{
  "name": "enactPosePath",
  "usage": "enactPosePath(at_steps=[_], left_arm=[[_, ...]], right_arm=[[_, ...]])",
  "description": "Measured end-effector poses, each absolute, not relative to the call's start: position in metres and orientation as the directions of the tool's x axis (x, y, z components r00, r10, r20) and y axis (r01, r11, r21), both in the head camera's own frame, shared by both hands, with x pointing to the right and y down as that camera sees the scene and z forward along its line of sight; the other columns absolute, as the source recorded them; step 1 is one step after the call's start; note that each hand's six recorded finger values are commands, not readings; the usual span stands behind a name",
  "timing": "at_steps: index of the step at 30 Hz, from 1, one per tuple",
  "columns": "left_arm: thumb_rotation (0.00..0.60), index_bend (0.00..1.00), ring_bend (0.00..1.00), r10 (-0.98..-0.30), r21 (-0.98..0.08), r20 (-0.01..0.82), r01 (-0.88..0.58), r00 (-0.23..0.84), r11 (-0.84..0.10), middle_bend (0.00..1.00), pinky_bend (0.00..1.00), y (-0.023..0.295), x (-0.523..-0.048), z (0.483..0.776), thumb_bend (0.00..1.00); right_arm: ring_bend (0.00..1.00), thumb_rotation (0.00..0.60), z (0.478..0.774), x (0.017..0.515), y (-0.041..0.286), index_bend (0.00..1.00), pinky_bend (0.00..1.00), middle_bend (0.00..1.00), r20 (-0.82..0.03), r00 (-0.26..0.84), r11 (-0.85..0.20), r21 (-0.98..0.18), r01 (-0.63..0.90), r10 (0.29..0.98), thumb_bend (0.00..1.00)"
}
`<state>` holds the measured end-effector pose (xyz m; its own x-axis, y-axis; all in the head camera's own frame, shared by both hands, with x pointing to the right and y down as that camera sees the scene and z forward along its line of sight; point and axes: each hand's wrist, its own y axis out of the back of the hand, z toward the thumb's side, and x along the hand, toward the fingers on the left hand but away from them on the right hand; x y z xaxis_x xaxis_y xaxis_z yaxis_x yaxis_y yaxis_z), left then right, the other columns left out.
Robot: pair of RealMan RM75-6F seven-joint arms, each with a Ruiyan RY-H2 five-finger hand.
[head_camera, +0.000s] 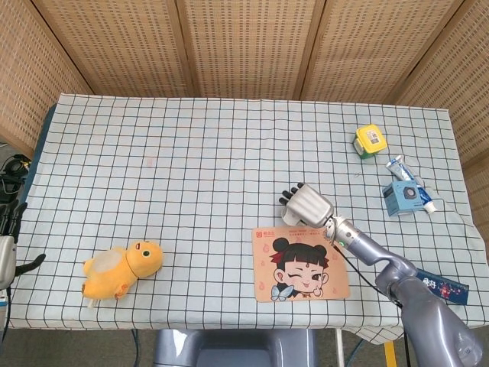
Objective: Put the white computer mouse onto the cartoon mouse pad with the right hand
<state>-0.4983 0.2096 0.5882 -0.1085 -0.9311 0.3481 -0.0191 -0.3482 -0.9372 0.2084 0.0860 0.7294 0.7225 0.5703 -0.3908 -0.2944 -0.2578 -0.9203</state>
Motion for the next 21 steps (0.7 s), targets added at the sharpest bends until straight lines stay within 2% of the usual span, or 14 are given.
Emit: enactPosePath(at_steps=[12, 18, 21], left_arm=[[0.600, 0.00, 0.00, -0.935, -0.940, 0.342, -0.028, -0.091, -0.341, 0.00, 0.00, 0.212, -0.495, 0.584, 0.00], [0.600, 0.00, 0.00, -0.939, -0.942, 0.335, -0.033, -0.079, -0.333, 0.00, 0.00, 0.213, -0.491, 0.581, 0.00], [0.600, 0.00, 0.00, -0.940, -0.943, 0.333, -0.032, -0.074, -0.332, 0.00, 0.00, 0.213, -0.490, 0.580, 0.00]], right_arm=[[0.56, 0.600, 0.693, 0.180, 0.148, 0.81, 0.59, 0.65, -0.312, 0.849, -0.223, -0.946, -0.235, 0.427, 0.20], [0.56, 0.600, 0.679, 0.181, 0.192, 0.81, 0.59, 0.65, -0.314, 0.893, -0.216, -0.943, -0.254, 0.321, 0.20], [0.56, 0.600, 0.679, 0.187, 0.203, 0.81, 0.59, 0.65, -0.327, 0.896, -0.210, -0.939, -0.272, 0.302, 0.20]])
